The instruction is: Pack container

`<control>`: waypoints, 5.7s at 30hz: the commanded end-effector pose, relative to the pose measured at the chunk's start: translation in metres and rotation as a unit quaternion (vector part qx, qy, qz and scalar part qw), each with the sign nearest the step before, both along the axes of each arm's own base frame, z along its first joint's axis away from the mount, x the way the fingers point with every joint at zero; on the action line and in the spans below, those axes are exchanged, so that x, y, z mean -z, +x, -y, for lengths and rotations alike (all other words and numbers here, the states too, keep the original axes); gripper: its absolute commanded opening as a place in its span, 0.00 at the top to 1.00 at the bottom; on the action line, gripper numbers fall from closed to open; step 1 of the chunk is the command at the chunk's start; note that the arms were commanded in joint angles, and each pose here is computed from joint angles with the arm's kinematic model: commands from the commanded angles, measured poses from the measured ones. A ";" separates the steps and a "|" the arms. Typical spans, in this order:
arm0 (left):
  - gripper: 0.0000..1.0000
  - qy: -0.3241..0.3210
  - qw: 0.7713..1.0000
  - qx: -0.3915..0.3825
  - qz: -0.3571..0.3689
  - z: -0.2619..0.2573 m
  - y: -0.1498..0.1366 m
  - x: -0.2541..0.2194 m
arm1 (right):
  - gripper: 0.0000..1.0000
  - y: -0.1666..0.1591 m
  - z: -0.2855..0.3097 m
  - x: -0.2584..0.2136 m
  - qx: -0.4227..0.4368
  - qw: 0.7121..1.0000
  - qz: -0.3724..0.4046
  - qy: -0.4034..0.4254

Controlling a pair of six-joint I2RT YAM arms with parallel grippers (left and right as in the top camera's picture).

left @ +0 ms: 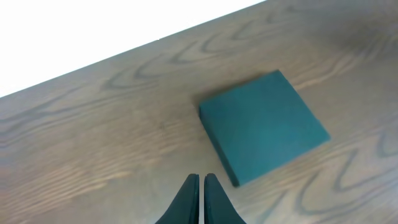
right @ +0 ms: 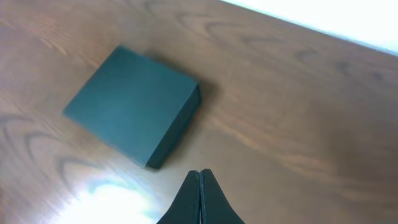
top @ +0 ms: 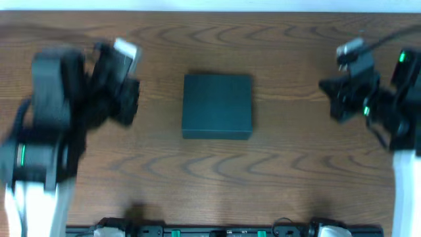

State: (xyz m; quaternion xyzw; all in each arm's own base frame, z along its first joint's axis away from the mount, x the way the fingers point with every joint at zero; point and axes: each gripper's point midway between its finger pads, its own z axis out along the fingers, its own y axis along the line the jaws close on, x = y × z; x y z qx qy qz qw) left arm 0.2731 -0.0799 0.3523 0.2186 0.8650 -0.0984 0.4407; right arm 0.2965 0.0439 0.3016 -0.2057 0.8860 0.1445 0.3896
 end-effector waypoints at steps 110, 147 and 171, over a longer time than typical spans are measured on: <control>0.05 -0.117 0.896 -0.411 0.124 -0.133 -0.057 0.238 | 0.01 -0.139 -0.022 0.045 0.096 0.987 -0.090 0.097; 0.04 -0.117 0.896 -0.411 0.124 -0.133 -0.057 0.238 | 0.01 -0.113 -0.021 0.216 0.011 0.993 0.117 -0.033; 0.05 -0.117 0.896 -0.411 0.124 -0.133 -0.057 0.238 | 0.01 -0.113 -0.019 0.216 0.015 0.993 0.116 -0.036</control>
